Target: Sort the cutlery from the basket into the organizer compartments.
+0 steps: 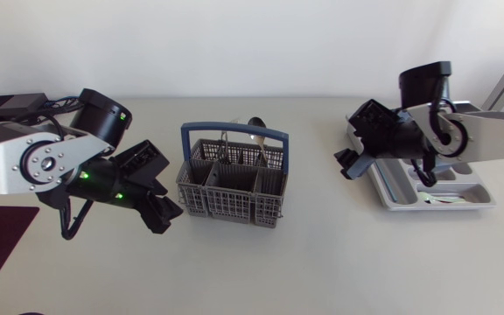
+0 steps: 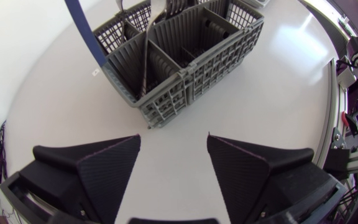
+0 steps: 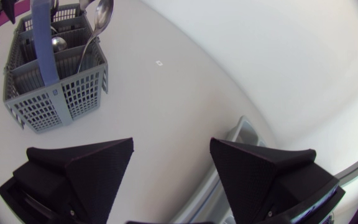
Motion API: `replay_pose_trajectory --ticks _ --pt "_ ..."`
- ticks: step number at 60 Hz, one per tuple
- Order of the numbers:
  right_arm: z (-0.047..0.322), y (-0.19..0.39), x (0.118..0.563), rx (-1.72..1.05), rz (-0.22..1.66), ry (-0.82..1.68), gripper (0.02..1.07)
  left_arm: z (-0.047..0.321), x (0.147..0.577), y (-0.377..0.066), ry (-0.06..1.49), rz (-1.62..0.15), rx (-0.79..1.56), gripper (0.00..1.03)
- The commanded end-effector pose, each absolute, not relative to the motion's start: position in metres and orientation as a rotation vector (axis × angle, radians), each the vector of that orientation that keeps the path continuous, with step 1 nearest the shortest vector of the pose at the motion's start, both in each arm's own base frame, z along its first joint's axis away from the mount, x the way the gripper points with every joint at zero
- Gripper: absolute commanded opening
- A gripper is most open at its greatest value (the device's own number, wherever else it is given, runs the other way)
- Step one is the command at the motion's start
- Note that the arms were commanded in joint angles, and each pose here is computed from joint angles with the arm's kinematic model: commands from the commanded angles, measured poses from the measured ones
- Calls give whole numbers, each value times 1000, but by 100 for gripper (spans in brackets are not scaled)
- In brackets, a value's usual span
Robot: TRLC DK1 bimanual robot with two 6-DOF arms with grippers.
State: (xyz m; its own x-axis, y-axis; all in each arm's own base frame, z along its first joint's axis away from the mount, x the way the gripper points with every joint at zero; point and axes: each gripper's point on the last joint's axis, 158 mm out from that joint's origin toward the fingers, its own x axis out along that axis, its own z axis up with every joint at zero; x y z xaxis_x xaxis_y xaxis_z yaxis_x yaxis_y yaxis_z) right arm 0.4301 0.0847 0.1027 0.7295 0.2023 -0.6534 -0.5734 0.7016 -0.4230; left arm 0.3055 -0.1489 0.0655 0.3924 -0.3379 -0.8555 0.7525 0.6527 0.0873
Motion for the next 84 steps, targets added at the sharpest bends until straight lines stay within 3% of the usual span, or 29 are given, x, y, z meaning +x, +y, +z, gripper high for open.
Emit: replay_pose_trajectory --ticks 1,12,17,28,40,57,84 --pt "88 98 440 -585 466 667 70 47 298 -149 966 -756 541 47" --pt "78 131 456 -505 537 696 32 32 296 -148 1003 -761 537 10" --pt "71 149 467 -412 595 736 9 23 293 -149 1031 -771 535 7" --pt "62 176 488 -282 664 785 8 18 294 -159 1017 -793 541 7" --pt "62 209 480 -188 803 833 8 19 308 -164 980 -777 528 7" --pt "56 236 419 -163 993 932 8 16 347 -162 952 -754 459 7" --pt "56 245 320 -216 1101 993 8 21 413 -149 900 -778 296 7"
